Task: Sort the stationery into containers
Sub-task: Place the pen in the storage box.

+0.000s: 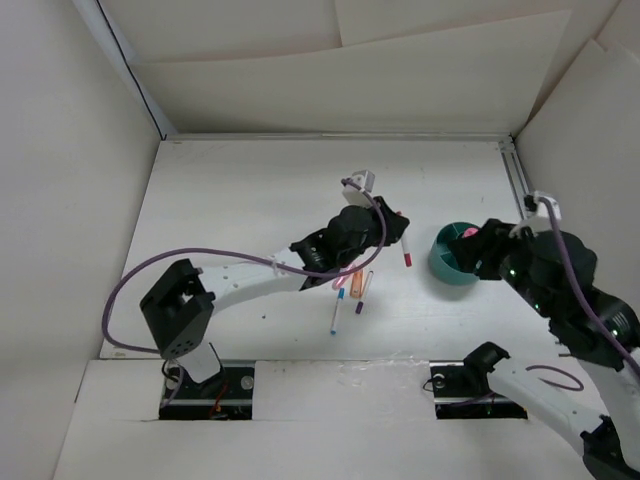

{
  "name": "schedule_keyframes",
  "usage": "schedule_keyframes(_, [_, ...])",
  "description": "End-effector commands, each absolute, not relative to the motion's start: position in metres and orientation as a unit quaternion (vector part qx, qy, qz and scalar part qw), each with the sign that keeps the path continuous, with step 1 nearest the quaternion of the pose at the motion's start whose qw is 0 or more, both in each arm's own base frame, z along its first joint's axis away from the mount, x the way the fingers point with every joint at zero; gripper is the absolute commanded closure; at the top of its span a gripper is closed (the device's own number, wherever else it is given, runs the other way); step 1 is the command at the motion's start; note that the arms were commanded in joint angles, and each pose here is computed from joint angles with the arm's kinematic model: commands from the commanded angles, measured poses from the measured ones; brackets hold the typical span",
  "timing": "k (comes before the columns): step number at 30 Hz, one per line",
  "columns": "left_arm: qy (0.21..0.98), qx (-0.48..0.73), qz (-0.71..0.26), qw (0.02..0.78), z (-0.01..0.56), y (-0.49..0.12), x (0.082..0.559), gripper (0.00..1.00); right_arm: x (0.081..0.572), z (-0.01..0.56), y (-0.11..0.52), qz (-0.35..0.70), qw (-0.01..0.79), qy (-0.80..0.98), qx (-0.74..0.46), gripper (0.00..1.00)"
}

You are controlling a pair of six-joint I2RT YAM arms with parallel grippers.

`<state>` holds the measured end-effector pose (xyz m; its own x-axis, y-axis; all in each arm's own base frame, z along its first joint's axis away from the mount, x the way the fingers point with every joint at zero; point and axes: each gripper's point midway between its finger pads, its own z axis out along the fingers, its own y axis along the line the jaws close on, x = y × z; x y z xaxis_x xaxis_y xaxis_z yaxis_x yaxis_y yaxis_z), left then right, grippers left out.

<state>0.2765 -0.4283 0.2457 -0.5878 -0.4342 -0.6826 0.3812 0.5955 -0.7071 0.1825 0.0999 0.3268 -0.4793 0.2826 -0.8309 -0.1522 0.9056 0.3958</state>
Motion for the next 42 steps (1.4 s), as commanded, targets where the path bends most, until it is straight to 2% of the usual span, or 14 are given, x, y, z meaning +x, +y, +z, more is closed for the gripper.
schedule_keyframes(1, [0.724,-0.018,-0.461,0.513,0.295,-0.451,0.294,1.0,0.192,0.368,0.073,0.217,0.589,0.767,0.13,0.42])
schedule_keyframes(3, [0.734,-0.014,-0.445,0.513,0.277,-0.467,0.305,1.0,0.19,0.375,0.066,0.221,0.606,0.75,0.147,0.42])
schedule_keyframes(4, [0.725,-0.015,-0.445,0.526,0.289,-0.473,0.312,1.0,0.192,0.37,0.065,0.213,0.604,0.754,0.149,0.42])
schedule_keyframes(10, [0.726,-0.008,-0.398,0.561,0.267,-0.505,0.343,1.0,0.186,0.377,0.051,0.218,0.632,0.724,0.171,0.42])
schedule_keyframes(12, [0.718,-0.01,-0.388,0.578,0.278,-0.517,0.357,1.0,0.181,0.385,0.05,0.233,0.644,0.709,0.168,0.42])
schedule_keyframes(13, [0.73,0.0,-0.372,0.573,0.259,-0.52,0.359,1.0,0.181,0.385,0.05,0.233,0.644,0.709,0.168,0.42])
schedule_keyframes(14, [0.721,-0.007,-0.378,0.58,0.274,-0.526,0.364,1.0,0.181,0.387,0.052,0.235,0.647,0.707,0.161,0.42])
schedule_keyframes(20, [0.726,0.01,-0.339,0.598,0.251,-0.547,0.386,1.0,0.178,0.388,0.053,0.237,0.652,0.706,0.143,0.42])
schedule_keyframes(29, [0.728,0.019,-0.344,0.592,0.234,-0.558,0.387,1.0,0.174,0.39,0.044,0.221,0.665,0.7,0.139,0.41])
schedule_keyframes(36, [0.735,0.036,-0.354,0.577,0.209,-0.566,0.371,1.0,0.177,0.385,0.046,0.219,0.663,0.703,0.138,0.41])
schedule_keyframes(42, [0.735,0.047,-0.368,0.567,0.21,-0.572,0.361,0.84,0.178,0.382,0.045,0.216,0.664,0.702,0.141,0.41])
